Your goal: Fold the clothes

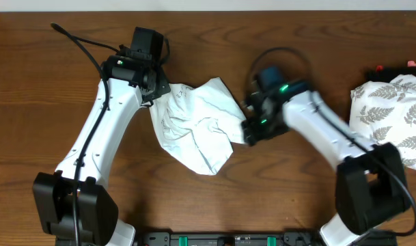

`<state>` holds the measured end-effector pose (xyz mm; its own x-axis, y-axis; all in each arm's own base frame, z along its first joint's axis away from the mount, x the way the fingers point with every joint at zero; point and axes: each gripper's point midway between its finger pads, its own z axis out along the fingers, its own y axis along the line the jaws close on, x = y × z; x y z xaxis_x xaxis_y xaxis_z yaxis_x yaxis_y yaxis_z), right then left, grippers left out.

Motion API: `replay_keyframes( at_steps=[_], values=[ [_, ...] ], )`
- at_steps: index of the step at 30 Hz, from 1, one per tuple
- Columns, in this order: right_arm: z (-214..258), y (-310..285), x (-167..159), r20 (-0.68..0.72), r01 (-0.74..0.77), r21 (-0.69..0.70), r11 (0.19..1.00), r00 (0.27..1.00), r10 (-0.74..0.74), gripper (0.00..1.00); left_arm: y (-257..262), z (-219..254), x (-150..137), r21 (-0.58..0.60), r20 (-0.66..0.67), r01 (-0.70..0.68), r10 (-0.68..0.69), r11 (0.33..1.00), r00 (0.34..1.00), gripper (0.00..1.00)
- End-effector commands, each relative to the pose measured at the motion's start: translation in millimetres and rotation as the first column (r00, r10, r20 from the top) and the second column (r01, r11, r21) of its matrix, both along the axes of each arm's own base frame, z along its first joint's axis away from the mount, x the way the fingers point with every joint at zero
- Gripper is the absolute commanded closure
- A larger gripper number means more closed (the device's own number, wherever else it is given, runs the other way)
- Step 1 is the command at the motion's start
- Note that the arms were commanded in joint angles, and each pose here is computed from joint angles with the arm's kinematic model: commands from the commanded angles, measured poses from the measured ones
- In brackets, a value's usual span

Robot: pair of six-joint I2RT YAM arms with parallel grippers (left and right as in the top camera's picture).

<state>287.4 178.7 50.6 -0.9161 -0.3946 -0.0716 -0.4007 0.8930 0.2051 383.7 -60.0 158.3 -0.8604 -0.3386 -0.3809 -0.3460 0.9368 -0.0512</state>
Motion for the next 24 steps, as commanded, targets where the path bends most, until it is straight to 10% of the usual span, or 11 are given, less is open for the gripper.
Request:
replay_keyframes(
  at_steps=[1,24],
  values=[
    [-11,23,-14,-0.005,0.020,0.039,0.999,1.000,-0.019,0.26,4,0,1,0.024,0.001,-0.001,0.001,1.000,1.000,0.94],
    [-4,14,46,0.308,0.150,-0.081,0.985,0.944,-0.119,0.28,3,0,1,0.025,0.001,0.003,-0.003,1.000,1.000,0.94]
  ],
)
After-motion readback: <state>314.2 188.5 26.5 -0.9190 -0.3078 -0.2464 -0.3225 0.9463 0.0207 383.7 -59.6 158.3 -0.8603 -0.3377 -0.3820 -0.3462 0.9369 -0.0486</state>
